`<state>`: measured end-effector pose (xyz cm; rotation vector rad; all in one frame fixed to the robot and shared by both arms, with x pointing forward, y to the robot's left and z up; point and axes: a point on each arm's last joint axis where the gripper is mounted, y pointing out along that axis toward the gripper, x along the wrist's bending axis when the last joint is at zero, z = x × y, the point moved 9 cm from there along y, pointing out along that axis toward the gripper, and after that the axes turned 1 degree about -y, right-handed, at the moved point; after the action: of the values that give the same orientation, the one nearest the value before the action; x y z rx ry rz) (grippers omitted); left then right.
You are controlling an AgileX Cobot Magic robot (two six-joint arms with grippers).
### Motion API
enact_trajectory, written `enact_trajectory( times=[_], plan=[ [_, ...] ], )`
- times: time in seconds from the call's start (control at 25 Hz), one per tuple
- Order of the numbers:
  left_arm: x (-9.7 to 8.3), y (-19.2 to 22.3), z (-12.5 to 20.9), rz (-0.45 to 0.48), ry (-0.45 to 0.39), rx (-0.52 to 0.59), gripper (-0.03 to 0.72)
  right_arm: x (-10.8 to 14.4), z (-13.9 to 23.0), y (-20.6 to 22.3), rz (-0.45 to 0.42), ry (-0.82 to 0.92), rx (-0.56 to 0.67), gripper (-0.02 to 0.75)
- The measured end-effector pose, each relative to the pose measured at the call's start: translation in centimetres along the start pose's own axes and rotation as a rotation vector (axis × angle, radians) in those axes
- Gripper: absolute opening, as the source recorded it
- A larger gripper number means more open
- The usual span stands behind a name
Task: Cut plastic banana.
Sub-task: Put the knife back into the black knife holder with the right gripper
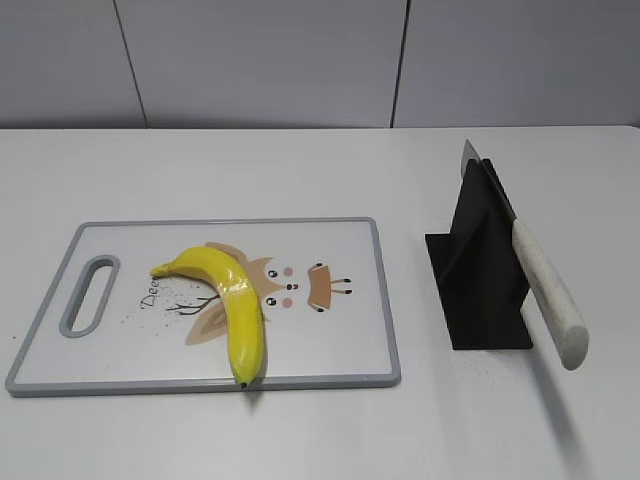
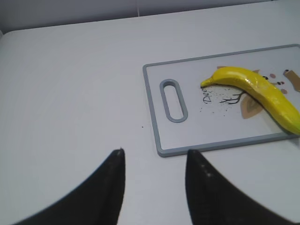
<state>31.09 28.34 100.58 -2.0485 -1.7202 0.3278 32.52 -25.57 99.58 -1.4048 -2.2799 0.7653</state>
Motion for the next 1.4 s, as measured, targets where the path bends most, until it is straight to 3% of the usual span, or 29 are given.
enact_trajectory(
  times=[0.4,0.6,1.08,1.4],
  plan=[
    [0.2,0.0,0.0,-0.021,-0.011,0.002,0.415,-0.4,-0.1,-2.5,0.012,-0.017,-0.184,0.588],
    [0.2,0.0,0.0,-0.024,-0.012,0.003,0.415,-0.5,-0.1,-2.8,0.026,-0.005,-0.201,0.588],
    [0.2,0.0,0.0,-0.024,-0.013,0.003,0.415,-3.2,0.3,-3.3,0.342,0.193,-0.202,0.588],
    [0.2,0.0,0.0,-0.024,-0.013,0.003,0.415,-3.4,0.4,-3.4,0.365,0.207,-0.202,0.588]
  ],
)
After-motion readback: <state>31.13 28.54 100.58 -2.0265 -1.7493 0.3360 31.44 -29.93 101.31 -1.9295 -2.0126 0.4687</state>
